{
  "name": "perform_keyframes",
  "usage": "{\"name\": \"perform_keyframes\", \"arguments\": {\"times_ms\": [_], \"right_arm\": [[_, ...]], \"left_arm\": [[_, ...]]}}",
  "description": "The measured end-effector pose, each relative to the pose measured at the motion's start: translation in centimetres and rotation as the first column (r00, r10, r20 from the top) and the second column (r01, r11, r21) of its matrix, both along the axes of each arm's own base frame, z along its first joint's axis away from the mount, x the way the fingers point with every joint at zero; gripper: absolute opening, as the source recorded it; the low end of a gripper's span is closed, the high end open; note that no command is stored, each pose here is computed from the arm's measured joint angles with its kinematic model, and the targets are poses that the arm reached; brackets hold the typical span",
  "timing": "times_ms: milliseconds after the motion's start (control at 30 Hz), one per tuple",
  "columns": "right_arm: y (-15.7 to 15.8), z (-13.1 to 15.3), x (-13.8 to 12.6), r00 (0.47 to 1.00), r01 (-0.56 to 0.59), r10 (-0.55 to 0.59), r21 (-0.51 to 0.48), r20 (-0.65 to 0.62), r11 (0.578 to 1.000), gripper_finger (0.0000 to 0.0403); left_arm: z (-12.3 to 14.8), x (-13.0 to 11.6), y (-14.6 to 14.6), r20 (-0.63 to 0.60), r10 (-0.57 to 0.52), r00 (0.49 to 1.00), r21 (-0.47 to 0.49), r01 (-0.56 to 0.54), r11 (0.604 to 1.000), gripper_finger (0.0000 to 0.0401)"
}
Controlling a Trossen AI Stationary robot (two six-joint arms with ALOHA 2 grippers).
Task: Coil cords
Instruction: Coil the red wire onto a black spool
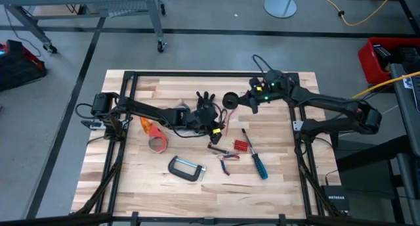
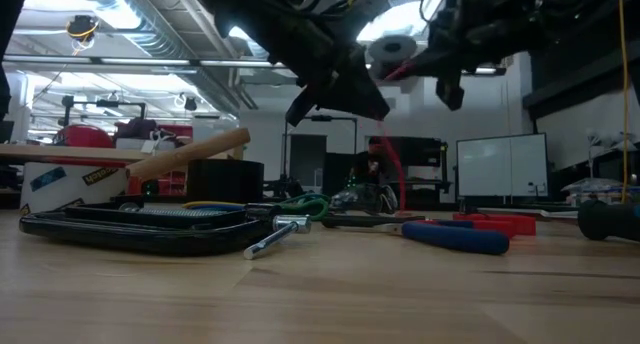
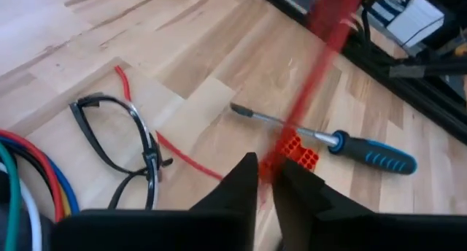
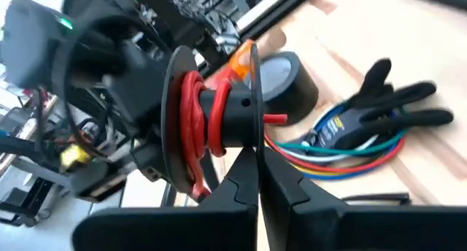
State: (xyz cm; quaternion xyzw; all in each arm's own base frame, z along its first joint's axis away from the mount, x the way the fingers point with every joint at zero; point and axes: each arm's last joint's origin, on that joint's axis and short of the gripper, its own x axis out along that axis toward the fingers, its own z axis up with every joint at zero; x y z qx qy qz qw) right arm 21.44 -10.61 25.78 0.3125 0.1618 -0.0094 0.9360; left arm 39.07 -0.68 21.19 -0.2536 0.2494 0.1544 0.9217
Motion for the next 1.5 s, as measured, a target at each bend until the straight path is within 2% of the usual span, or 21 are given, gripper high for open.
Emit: {"name": "perform_keyframes", "arguments": {"times_ms": [167, 367, 567, 700, 800, 933, 1133, 1333, 1500], "right_arm": [[0.6, 1.4, -1.0, 0.999, 0.002, 0.0, -0.031, 0.053, 1.0, 0.0001], [0.9, 2.3, -1.6, 0.996, 0.016, -0.011, -0.056, 0.087, 0.998, 0.0001], [1.2, 2.8, -2.1, 0.994, 0.022, -0.014, -0.071, 0.113, 0.997, 0.0001], [1.4, 3.4, -2.5, 0.99, 0.016, -0.004, -0.083, 0.139, 0.996, 0.0001], [1.7, 4.0, -3.0, 0.986, 0.014, 0.002, -0.098, 0.166, 0.995, 0.0001], [2.2, 4.8, -3.8, 0.979, 0.012, 0.012, -0.113, 0.203, 0.993, 0.0001], [2.6, 5.4, -4.5, 0.973, 0.007, 0.022, -0.126, 0.23, 0.992, 0.0001], [2.7, 5.4, -4.5, 0.972, 0.006, 0.023, -0.127, 0.232, 0.992, 0.0001], [2.7, 5.4, -4.5, 0.971, 0.007, 0.024, -0.128, 0.236, 0.992, 0.0001]], "left_arm": [[0.0, 0.0, -0.3, 0.004, -0.006, 1.0, 0.0, 0.006, 1.0, 0.0067], [0.4, 0.3, -0.6, 0.055, 0.001, 0.998, -0.002, -0.001, 1.0, 0.0074], [0.7, 0.7, -1.8, 0.096, -0.077, 0.992, 0.133, 0.063, 0.989, 0.0074], [0.2, 1.2, -2.1, 0.114, -0.037, 0.993, 0.277, 0.004, 0.961, 0.0074], [-0.3, 2.0, -2.1, 0.169, -0.029, 0.985, 0.315, -0.026, 0.949, 0.0074], [-1.6, 2.9, -2.1, 0.234, -0.016, 0.972, 0.287, -0.053, 0.956, 0.0074], [-3.9, 4.0, -2.3, 0.309, -0.01, 0.951, 0.156, -0.04, 0.987, 0.0095], [-4.6, 4.7, -2.4, 0.44, -0.011, 0.898, 0.128, -0.051, 0.99, 0.0106], [-4.5, 4.8, -1.9, 0.452, -0.025, 0.892, 0.146, -0.046, 0.988, 0.0106]]}}
